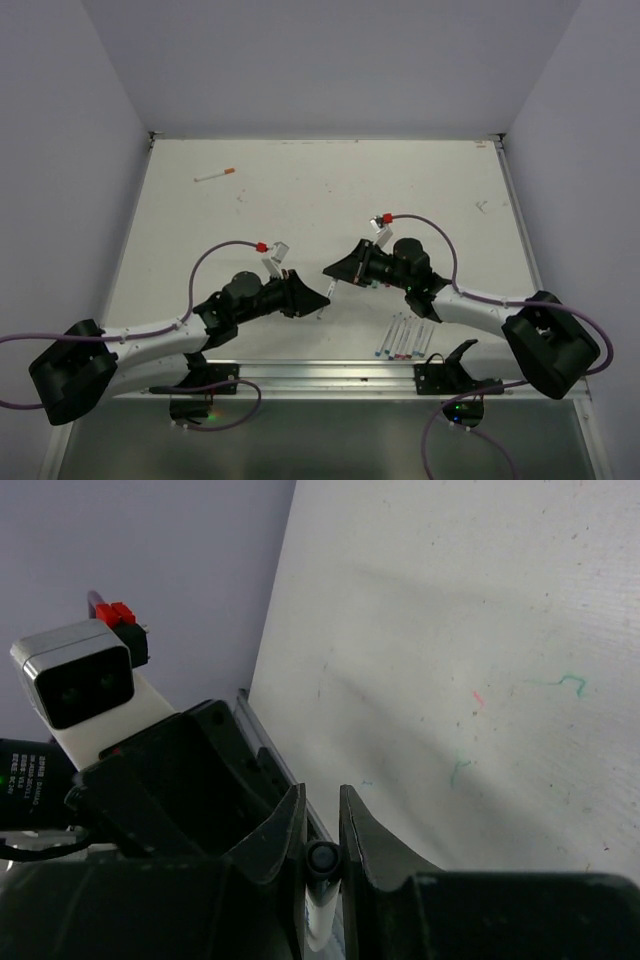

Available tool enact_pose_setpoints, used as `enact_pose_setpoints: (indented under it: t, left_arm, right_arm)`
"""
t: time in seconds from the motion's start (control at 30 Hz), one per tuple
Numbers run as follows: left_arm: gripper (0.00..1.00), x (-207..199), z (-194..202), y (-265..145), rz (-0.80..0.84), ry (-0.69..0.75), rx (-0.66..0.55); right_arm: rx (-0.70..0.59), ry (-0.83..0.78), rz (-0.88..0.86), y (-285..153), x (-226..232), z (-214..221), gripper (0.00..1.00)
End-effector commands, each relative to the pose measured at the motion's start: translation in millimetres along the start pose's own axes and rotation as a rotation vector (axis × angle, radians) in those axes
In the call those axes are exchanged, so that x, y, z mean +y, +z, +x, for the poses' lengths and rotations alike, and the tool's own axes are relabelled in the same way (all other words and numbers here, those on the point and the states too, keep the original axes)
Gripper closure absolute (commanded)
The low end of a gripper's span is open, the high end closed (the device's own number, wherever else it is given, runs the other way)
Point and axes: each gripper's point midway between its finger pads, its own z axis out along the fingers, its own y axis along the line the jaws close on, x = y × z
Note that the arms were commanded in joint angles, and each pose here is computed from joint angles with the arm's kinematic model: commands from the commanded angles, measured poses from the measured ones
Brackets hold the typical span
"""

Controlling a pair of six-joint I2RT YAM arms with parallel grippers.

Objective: Open the pen caps

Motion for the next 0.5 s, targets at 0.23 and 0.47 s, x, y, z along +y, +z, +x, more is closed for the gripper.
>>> enact_pose_setpoints:
  t: [0.23, 0.47]
  left_arm:
    - [0.34, -32.0, -15.0, 8.2, 0.109, 0.088, -0.015]
    - [1.00, -68.6, -7.7, 5.3, 0.334, 0.085, 0.021]
  right_arm:
    - [0.051, -0.022, -0.150, -15.2, 50.8, 0.2, 1.00]
    - [0.089, -0.020, -0.230, -20.3, 61.5, 8.7, 1.00]
